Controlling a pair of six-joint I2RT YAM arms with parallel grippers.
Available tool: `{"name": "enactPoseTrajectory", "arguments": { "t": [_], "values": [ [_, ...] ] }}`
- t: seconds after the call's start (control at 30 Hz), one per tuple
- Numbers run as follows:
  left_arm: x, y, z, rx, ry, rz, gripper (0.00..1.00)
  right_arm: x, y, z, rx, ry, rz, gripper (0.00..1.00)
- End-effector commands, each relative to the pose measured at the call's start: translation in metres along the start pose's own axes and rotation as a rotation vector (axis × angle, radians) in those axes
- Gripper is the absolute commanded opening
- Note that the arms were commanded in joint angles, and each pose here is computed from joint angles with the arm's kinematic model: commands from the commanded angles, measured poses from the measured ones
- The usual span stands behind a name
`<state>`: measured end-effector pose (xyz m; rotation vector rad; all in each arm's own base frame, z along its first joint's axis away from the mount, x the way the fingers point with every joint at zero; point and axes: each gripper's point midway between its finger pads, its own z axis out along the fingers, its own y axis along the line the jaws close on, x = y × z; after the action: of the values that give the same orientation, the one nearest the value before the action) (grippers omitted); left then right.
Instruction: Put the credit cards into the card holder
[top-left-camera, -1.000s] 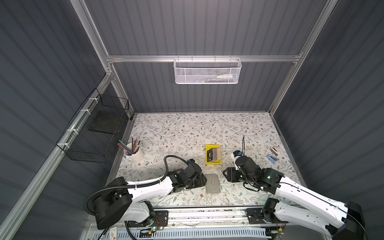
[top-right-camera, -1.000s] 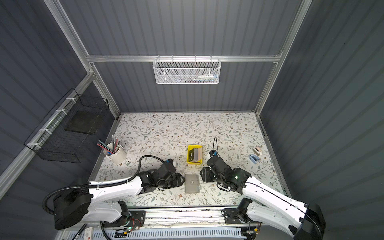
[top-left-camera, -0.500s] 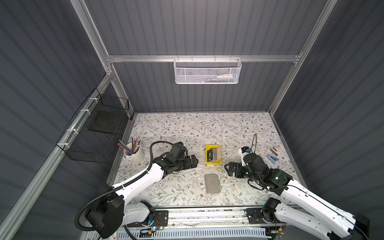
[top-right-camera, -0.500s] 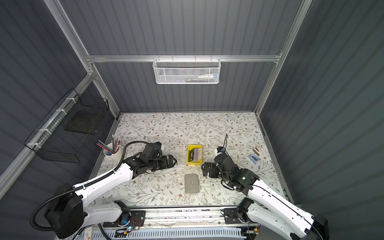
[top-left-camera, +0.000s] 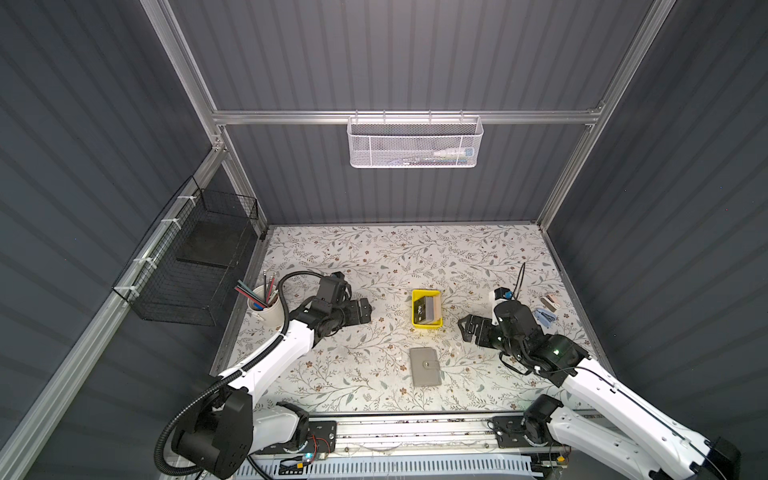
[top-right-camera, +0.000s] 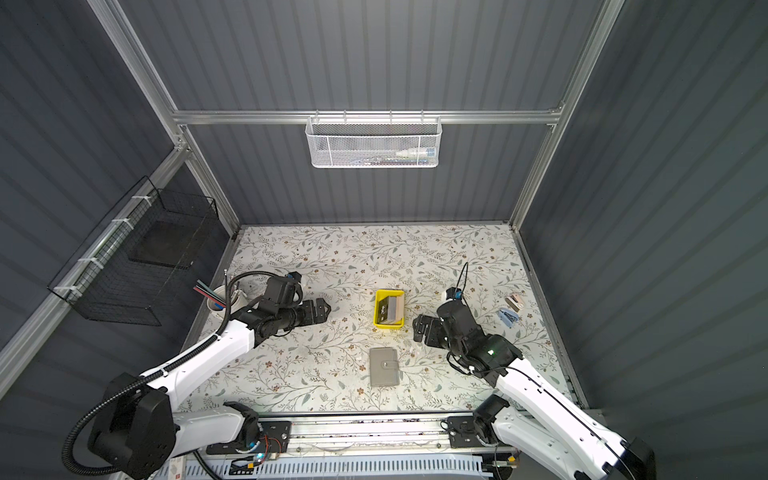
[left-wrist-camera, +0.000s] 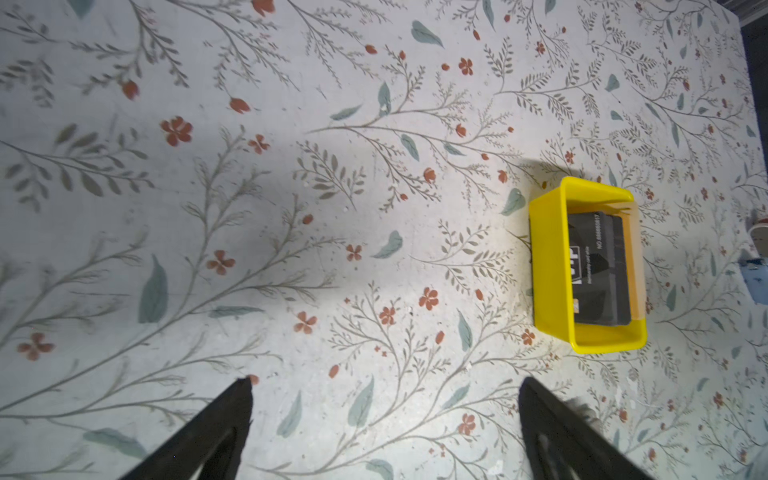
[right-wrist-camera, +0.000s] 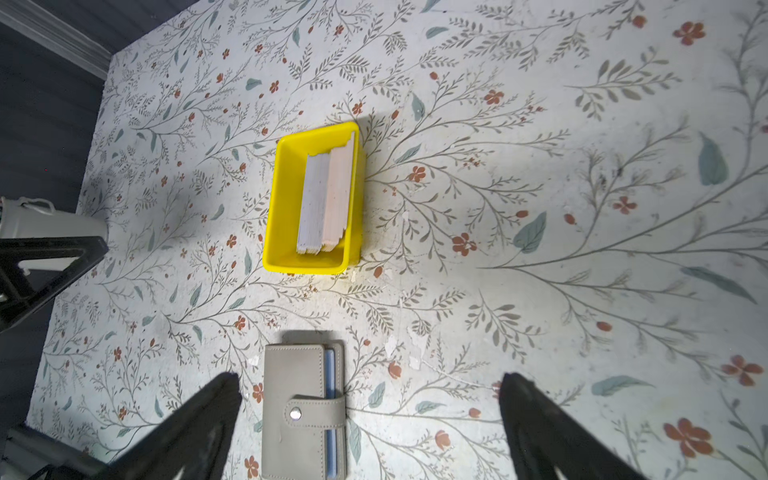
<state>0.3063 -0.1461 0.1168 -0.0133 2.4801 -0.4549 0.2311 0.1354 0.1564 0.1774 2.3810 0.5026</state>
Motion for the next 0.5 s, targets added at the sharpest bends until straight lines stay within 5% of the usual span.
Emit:
{"name": "enactPoseTrajectory", "arguments": {
  "t": [0.0, 0.47],
  "values": [
    [-0.010, 0.016, -0.006, -0.054, -0.063, 0.064, 1.00, -0.009, -0.009, 0.000, 0.042, -0.047, -0.004, 0.99],
    [-0.026, 0.063, -0.017, -0.211, -0.190, 0.137, 1.00, -0.037, -0.024, -0.010, 0.110, -0.204, -0.046, 0.99]
  ]
}}
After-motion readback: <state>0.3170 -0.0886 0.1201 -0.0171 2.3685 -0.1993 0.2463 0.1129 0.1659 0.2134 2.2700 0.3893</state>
